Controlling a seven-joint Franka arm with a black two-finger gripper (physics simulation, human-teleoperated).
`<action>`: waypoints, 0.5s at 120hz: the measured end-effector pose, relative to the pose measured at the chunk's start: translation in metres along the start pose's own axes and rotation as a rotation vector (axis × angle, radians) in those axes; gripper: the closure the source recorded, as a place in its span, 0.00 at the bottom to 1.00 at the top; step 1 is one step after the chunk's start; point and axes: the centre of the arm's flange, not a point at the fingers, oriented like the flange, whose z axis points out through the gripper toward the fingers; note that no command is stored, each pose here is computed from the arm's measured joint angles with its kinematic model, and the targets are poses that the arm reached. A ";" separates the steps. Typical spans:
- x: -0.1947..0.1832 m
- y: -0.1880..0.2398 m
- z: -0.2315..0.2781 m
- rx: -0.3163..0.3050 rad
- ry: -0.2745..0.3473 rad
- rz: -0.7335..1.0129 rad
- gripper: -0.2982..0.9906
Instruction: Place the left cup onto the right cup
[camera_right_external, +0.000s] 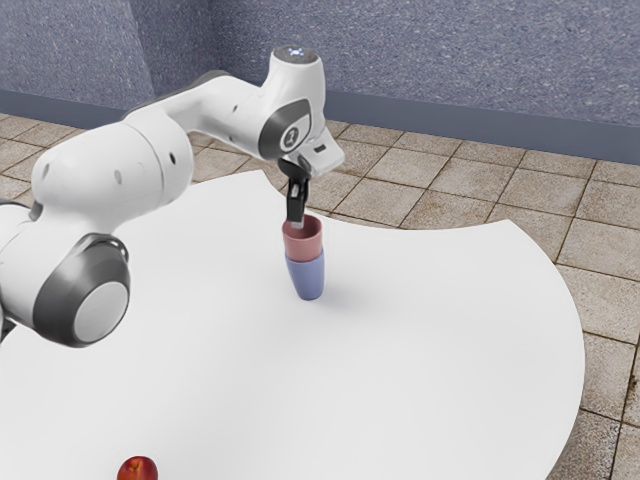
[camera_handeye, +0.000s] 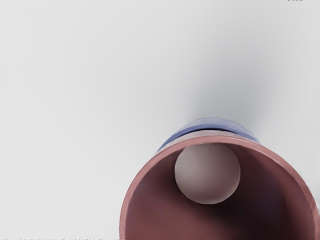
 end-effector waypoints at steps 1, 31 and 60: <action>-0.001 0.001 -0.001 -0.003 0.001 -0.002 0.28; -0.077 0.042 -0.074 -0.121 0.054 -0.082 0.25; -0.138 0.083 -0.127 -0.144 0.068 -0.134 0.24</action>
